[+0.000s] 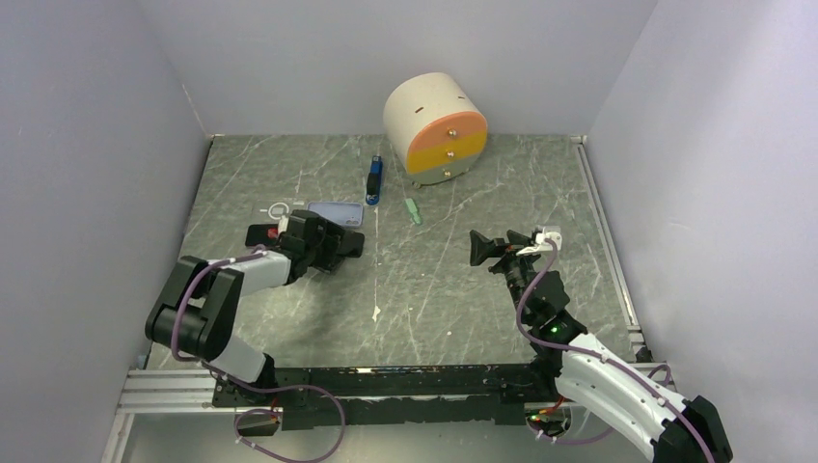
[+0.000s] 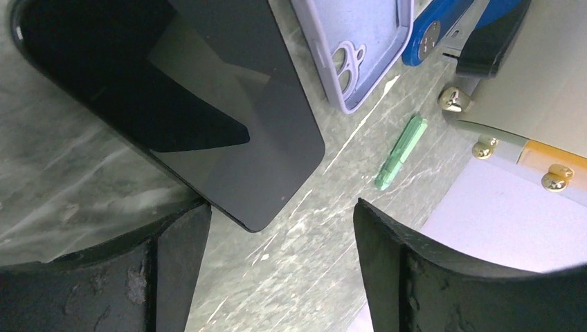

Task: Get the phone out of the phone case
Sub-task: Place the phone at the center of the board.

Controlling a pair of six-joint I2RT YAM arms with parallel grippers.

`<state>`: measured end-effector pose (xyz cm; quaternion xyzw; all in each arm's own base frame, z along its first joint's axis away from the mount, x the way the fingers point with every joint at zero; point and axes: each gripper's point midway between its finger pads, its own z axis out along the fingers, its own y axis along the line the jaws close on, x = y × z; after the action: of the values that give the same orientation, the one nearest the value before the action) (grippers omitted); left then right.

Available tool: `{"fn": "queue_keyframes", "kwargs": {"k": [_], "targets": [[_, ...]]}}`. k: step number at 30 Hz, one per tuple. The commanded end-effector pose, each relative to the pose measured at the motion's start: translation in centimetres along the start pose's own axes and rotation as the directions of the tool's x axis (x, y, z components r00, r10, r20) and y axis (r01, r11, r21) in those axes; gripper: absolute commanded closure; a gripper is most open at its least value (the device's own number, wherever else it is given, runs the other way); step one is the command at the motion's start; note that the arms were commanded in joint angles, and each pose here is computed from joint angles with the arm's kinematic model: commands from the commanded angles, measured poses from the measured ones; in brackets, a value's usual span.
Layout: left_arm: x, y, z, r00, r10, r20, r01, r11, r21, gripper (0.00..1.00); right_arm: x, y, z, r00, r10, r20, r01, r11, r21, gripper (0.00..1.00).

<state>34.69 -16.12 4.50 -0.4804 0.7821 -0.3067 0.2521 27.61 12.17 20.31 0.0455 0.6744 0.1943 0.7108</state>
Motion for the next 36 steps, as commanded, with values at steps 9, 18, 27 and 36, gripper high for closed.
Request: {"fn": "queue_keyframes", "kwargs": {"k": [9, 18, 27, 36], "targets": [[-1.8, -0.5, 1.3, 0.995, 0.068, 0.077, -0.065, 0.997, -0.039, 0.19, -1.2, 0.3, 0.2, 0.999, 0.005, 0.043, -0.005, 1.0, -0.009, 0.01], [-3.0, -0.8, 0.1, 0.983, 0.133, 0.129, -0.127, 0.99, -0.056, 0.17, -1.1, 0.4, 0.2, 0.999, 0.004, 0.037, -0.003, 1.0, -0.013, 0.01], [-3.1, -1.4, 0.8, 0.984, 0.146, 0.099, -0.142, 0.989, -0.042, 0.15, -1.1, 0.5, 0.2, 0.999, 0.005, 0.037, -0.004, 1.0, -0.016, 0.01], [-3.5, -1.9, 1.6, 0.984, 0.142, 0.106, -0.139, 0.99, -0.04, 0.15, -1.1, 0.5, 0.2, 0.999, 0.003, 0.034, -0.003, 1.0, -0.017, 0.01]]}}
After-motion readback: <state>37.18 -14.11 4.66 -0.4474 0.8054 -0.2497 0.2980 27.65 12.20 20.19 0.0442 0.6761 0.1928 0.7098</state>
